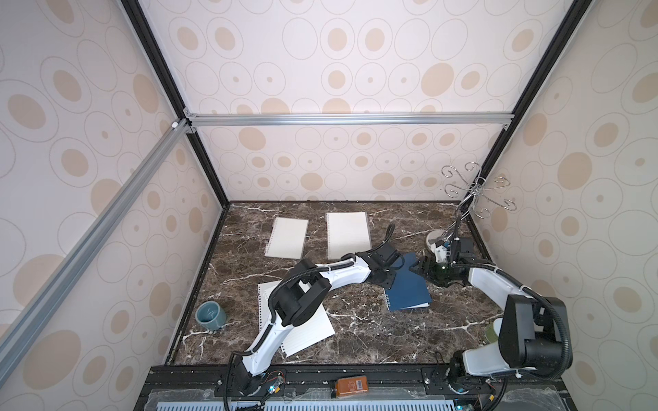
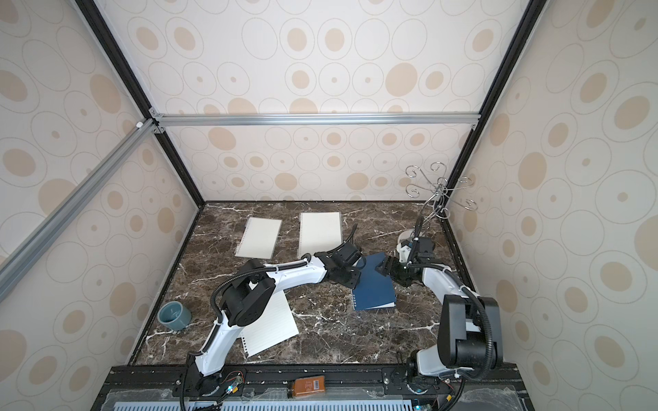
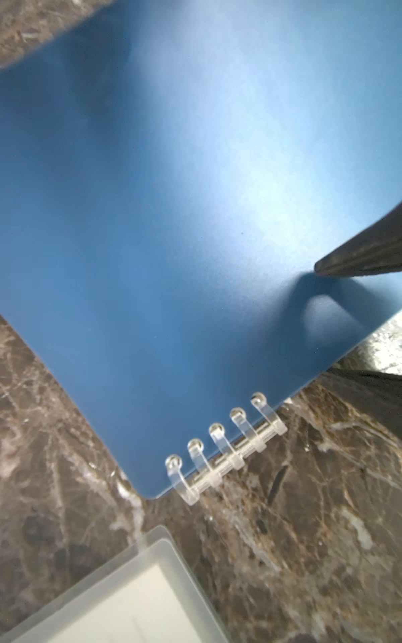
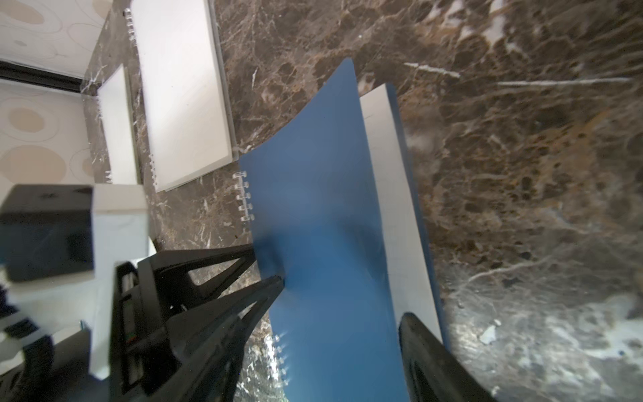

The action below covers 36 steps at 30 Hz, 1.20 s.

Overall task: Tear off pages from different notebooks
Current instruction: Open the notebook at the center of the board.

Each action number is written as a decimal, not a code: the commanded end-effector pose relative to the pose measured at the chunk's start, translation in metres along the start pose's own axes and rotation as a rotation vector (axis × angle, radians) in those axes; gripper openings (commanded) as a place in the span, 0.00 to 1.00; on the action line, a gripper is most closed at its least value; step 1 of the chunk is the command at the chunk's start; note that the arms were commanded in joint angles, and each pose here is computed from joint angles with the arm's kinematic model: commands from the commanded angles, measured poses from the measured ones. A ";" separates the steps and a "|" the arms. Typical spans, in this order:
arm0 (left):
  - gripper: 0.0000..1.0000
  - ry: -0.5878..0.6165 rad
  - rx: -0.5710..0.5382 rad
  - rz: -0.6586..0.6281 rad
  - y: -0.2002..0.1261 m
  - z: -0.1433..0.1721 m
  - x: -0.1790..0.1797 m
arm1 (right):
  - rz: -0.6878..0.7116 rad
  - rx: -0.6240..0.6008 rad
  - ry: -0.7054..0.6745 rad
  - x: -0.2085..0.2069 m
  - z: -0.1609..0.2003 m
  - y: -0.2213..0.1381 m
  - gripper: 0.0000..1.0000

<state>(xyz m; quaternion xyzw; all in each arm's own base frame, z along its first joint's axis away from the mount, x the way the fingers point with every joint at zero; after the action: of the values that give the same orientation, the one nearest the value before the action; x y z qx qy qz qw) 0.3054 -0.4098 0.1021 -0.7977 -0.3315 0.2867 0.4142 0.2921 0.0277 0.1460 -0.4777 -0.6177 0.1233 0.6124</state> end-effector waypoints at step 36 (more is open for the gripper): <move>0.45 -0.150 -0.174 -0.092 -0.099 -0.008 0.079 | 0.023 -0.035 -0.262 0.086 0.004 0.014 0.74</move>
<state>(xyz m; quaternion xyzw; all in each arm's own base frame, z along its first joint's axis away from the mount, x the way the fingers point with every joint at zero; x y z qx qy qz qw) 0.3391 -0.2850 0.1906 -0.7842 -0.4474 0.2926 0.3149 0.3100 0.1409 0.1876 -0.3840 -0.7268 0.1600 0.5466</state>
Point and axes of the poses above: each gripper's point midway between its finger pads, its own y axis out along the fingers, its own x axis along the line the jaws close on, z = x × y, the point moved 8 cm from there along -y, back along the fingers, and after that the axes turned 6 degrees about y, right-handed, at the moved point
